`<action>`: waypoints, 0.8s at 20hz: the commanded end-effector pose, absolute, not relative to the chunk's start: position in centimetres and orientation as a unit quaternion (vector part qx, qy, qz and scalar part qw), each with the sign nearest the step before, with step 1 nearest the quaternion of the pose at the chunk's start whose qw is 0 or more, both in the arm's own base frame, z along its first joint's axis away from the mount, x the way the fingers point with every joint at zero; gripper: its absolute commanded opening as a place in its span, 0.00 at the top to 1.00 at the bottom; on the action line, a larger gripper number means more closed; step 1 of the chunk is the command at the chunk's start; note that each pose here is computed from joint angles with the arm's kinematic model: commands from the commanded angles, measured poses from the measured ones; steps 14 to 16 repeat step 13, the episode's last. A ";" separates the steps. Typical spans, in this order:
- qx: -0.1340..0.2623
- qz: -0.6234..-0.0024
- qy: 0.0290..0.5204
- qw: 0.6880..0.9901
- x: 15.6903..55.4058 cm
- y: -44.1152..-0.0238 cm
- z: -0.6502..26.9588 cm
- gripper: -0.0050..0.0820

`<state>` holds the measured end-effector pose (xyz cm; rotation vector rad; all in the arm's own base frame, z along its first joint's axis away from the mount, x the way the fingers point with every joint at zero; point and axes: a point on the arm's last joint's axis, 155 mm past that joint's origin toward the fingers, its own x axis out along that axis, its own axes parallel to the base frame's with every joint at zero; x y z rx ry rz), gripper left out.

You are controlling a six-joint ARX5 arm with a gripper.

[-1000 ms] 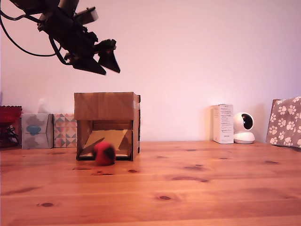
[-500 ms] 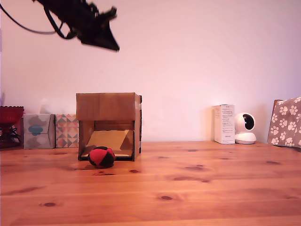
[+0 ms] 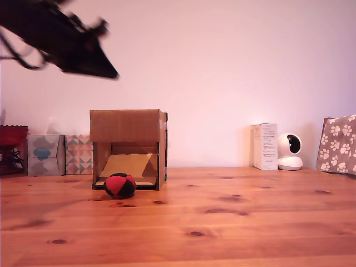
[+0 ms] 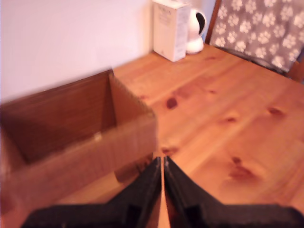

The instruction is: Drop the footbag into the cardboard dice tower

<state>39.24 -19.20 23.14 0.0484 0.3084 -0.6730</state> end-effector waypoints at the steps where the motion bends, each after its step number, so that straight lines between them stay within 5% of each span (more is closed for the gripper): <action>1: 0.019 -0.320 0.149 0.935 38.2 -18.2 22.3 0.97; 8: -0.017 -0.269 0.151 0.951 33.4 -13.2 20.2 0.97; 16: -0.025 -0.264 0.158 0.951 29.9 -12.2 19.6 0.97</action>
